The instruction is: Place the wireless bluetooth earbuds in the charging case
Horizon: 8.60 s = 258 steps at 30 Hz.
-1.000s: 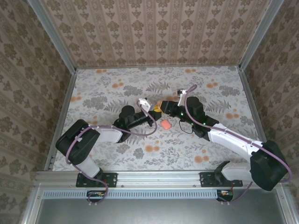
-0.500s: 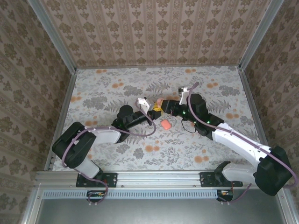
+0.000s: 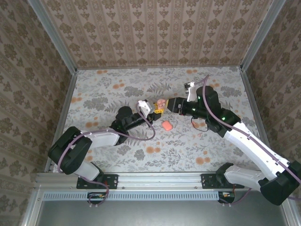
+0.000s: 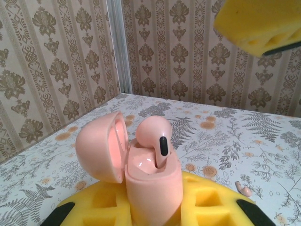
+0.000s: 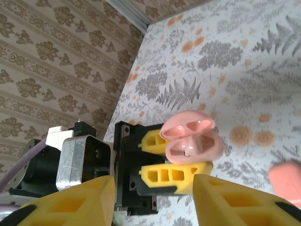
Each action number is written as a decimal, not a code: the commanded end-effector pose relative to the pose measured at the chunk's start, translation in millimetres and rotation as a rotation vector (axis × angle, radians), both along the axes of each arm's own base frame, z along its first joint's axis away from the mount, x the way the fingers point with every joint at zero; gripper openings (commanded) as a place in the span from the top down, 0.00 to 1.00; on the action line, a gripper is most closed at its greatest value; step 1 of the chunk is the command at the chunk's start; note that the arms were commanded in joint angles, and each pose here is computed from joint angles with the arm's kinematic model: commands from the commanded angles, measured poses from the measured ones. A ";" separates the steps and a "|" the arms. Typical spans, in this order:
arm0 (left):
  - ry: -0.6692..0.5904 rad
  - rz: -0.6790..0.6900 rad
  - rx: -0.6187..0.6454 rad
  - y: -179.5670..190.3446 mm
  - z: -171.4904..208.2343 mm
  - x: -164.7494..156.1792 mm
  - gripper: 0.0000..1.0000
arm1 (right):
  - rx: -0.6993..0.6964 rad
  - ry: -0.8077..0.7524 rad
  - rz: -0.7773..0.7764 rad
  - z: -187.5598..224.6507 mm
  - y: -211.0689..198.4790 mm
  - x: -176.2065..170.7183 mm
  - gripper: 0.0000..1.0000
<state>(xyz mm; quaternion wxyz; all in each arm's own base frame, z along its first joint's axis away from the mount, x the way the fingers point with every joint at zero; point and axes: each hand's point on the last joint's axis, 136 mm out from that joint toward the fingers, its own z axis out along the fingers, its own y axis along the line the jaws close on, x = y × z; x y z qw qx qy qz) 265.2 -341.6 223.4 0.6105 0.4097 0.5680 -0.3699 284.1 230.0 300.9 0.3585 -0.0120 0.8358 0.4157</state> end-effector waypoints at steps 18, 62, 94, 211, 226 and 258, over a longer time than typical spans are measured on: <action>-0.102 -0.061 0.030 -1.0 11.3 -22.8 0.90 | 0.058 0.201 0.114 -8.2 13.7 -1.3 0.63; -0.110 -0.061 0.031 -5.5 18.4 -27.5 0.90 | 0.017 0.268 0.084 -44.9 13.8 7.2 0.76; -0.126 -0.064 0.039 -6.7 23.2 -31.2 0.90 | 0.038 0.259 0.145 -45.4 26.9 5.9 0.79; -0.028 0.035 0.171 28.3 -26.2 -44.0 0.90 | -0.772 0.825 0.222 -262.6 -152.3 -16.8 0.56; -0.024 0.043 0.177 28.3 -26.7 -42.2 0.90 | -0.828 0.916 0.211 -281.2 -165.9 -21.7 0.52; -0.042 0.053 0.183 30.7 -23.6 -41.9 0.90 | -0.787 0.893 0.204 -265.9 -155.8 -0.7 0.52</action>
